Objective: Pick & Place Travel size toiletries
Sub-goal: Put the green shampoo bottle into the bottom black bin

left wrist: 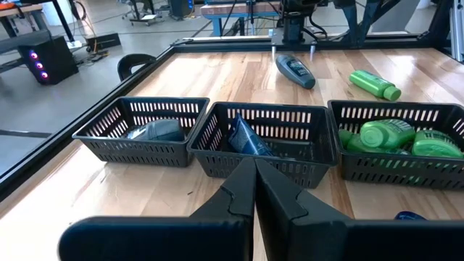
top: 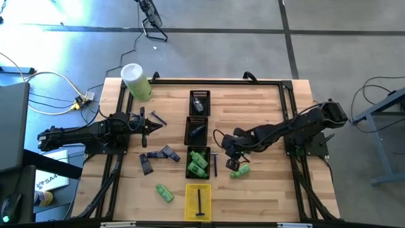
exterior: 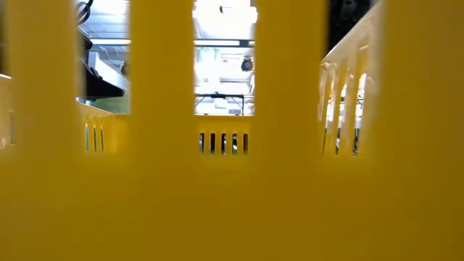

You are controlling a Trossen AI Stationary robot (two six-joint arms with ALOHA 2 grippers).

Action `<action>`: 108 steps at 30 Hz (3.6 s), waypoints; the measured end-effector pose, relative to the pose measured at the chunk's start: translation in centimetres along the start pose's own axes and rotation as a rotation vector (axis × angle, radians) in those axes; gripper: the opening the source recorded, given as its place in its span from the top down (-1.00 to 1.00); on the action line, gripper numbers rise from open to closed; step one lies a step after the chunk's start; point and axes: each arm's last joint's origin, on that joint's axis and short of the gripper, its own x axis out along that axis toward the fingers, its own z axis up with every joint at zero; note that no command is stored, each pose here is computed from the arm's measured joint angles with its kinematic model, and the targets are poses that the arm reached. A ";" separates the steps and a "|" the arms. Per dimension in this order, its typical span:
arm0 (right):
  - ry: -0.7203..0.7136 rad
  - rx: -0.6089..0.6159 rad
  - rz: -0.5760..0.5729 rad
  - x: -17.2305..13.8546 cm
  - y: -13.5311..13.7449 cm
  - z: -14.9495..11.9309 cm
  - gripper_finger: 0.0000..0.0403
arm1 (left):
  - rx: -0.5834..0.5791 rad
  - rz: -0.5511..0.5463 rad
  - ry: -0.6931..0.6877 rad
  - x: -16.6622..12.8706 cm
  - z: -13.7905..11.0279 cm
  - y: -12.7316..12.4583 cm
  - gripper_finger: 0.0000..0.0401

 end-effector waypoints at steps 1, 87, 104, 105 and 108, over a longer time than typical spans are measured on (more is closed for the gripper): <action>0.000 -0.025 -0.001 0.0 0.1 -0.1 0.95 | 0.000 0.000 0.000 0.0 0.0 0.0 0.97; -0.032 -0.224 -0.027 -1.6 2.0 -7.8 -0.40 | 0.000 0.000 0.000 0.0 0.0 0.0 0.97; 0.013 -0.216 0.016 -1.3 2.1 -8.0 -0.38 | 0.000 0.000 0.000 0.0 0.0 0.0 0.97; 0.016 -0.208 0.013 -1.2 2.2 -8.0 -0.38 | 0.000 0.000 0.000 0.0 0.0 0.0 0.97; 0.032 -0.203 0.006 -0.8 2.2 -8.1 -0.38 | 0.000 0.000 0.000 0.0 0.0 0.0 0.97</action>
